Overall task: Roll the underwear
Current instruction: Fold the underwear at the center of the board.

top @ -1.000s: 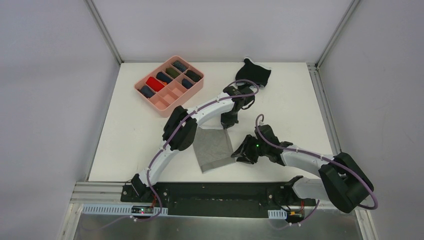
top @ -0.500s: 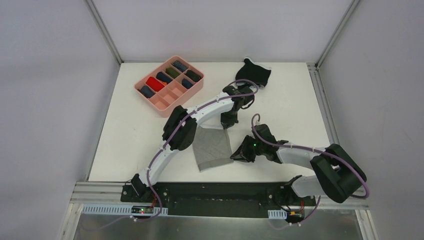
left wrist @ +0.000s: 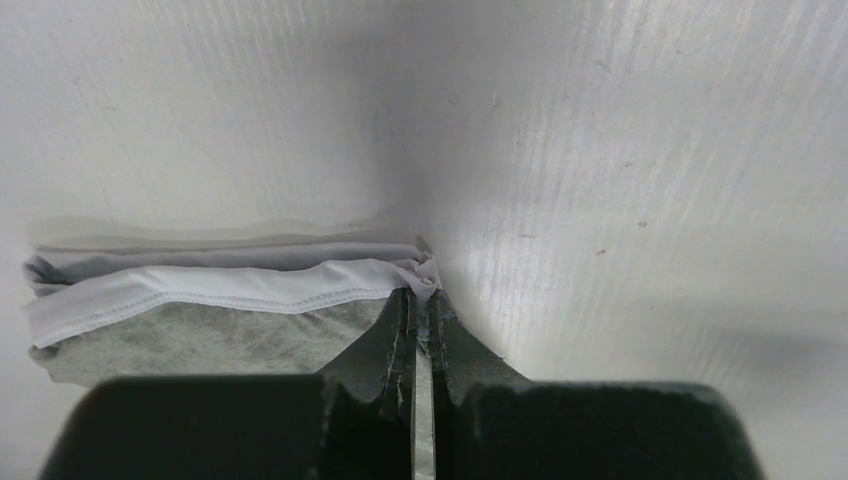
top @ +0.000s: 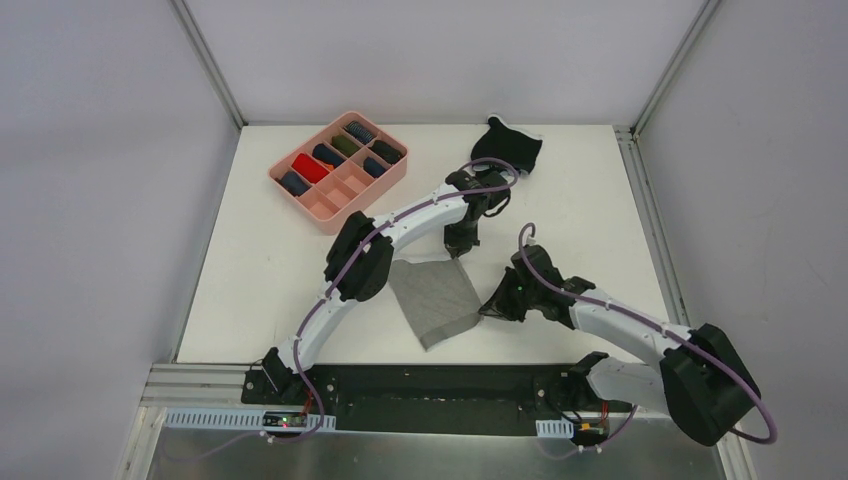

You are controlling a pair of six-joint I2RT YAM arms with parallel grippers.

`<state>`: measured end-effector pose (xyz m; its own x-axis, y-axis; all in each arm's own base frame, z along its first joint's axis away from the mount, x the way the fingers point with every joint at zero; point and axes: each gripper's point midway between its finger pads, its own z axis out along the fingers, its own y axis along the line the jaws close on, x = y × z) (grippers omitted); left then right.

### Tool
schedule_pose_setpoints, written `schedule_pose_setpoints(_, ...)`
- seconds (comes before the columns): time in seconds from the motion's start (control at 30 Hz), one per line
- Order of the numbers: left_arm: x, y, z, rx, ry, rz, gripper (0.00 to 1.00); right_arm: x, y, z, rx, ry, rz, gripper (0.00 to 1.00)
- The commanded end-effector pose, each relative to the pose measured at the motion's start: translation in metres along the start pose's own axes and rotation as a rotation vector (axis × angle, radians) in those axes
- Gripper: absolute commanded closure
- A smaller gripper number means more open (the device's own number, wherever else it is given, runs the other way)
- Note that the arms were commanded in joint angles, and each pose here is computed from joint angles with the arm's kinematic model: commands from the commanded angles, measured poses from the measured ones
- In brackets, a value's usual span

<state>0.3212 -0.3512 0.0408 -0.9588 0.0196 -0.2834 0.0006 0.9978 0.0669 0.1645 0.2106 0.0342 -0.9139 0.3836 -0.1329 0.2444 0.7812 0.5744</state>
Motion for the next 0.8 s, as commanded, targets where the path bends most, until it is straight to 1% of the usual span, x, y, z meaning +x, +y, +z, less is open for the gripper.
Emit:
schedule_pose_setpoints(0.0, -0.022, -0.009, -0.042, 0.108, -0.053, -0.005, 1.00, -0.018, -0.008, -0.026, 0.103, -0.098, -0.082, 1.00)
schedule_pose_setpoints(0.13, -0.030, -0.013, -0.057, 0.153, -0.074, -0.012, 1.00, -0.024, 0.003, -0.043, 0.087, -0.124, -0.124, 1.00)
schedule_pose_setpoints(0.37, -0.038, 0.003, -0.086, 0.177, -0.117, -0.014, 1.00, -0.017, 0.021, -0.057, 0.060, -0.107, -0.202, 1.00)
schedule_pose_setpoints(0.57, -0.026, 0.024, -0.103, 0.174, -0.121, -0.004, 1.00, -0.002, 0.037, -0.061, 0.056, -0.087, -0.289, 1.00)
schedule_pose_setpoints(0.77, -0.002, 0.054, -0.101, 0.130, -0.110, -0.012, 1.00, 0.011, 0.050, -0.057, 0.062, -0.088, -0.361, 1.00)
